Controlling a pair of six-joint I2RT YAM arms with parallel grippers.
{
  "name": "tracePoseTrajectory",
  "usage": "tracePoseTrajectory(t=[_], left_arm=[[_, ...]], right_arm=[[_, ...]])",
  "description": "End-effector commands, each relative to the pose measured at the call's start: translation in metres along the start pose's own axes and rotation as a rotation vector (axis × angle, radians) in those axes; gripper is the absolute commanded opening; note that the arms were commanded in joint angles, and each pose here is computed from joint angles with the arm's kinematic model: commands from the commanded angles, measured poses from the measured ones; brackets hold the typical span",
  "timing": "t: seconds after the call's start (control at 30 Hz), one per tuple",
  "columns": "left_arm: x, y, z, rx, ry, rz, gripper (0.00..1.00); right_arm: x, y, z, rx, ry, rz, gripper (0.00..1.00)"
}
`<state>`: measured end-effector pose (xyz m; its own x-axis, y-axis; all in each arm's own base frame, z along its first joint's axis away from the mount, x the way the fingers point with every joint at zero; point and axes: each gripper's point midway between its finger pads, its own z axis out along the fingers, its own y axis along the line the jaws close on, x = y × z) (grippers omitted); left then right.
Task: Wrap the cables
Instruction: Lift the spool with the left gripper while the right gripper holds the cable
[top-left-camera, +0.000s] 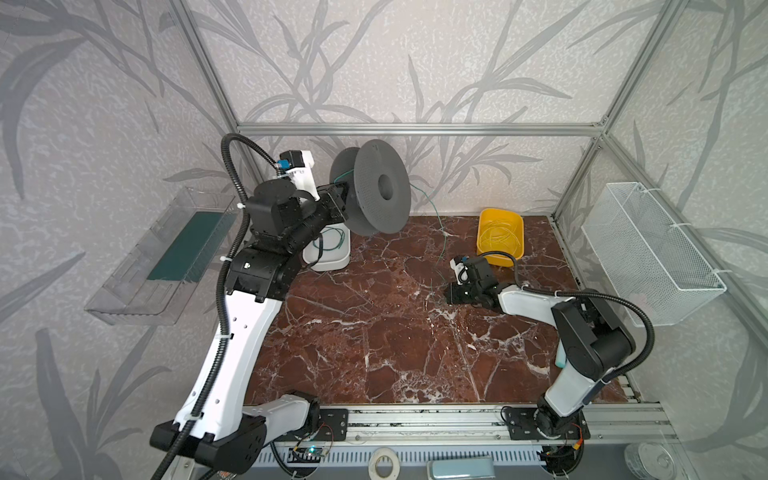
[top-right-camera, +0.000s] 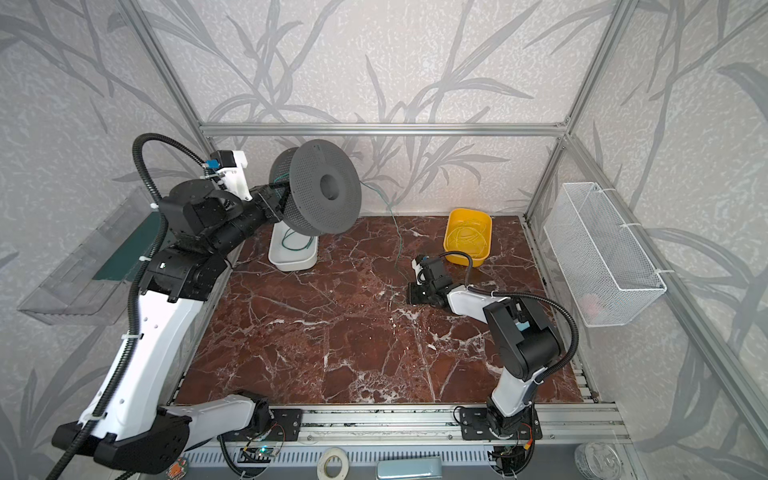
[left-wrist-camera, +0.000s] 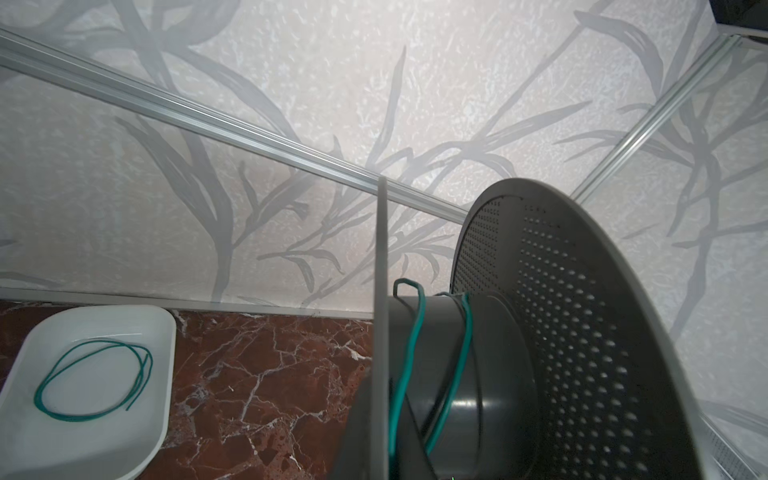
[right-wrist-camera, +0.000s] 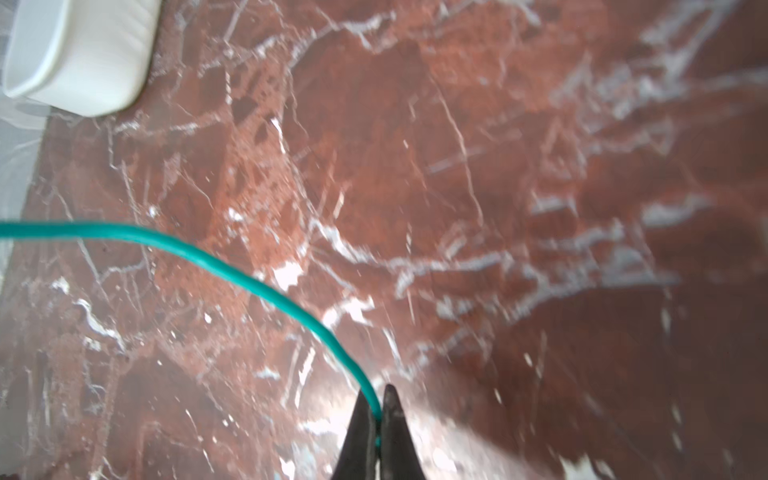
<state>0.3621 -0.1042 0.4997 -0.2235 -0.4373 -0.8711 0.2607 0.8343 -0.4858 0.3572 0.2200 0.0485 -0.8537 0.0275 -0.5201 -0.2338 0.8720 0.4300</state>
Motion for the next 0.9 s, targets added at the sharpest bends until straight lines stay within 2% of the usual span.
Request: tracePoseTrajectory(t=[0.0,0.27,0.43,0.7,0.87], left_arm=[[-0.074,-0.007,-0.019,-0.019,-0.274,0.003,0.00],[-0.097,0.045,-0.011,-0.291,-0.428,0.090,0.00],[-0.098,0.077,0.000,-0.439,-0.493,0.092,0.00],[-0.090,0.112,0.030,-0.583,-0.523,0.119,0.00],[-0.075,0.127,0.055,-0.609,-0.481,0.130,0.00]], right_arm=[[0.019,-0.017,-0.018,0.073,0.019,0.012,0.00],[0.048,-0.021,-0.040,0.084,0.036,0.001,0.00],[0.061,-0.002,-0.054,0.070,0.042,-0.063,0.00],[0.085,0.038,-0.090,0.033,0.036,-0.228,0.00],[0.098,0.066,-0.114,-0.030,0.026,-0.314,0.00]])
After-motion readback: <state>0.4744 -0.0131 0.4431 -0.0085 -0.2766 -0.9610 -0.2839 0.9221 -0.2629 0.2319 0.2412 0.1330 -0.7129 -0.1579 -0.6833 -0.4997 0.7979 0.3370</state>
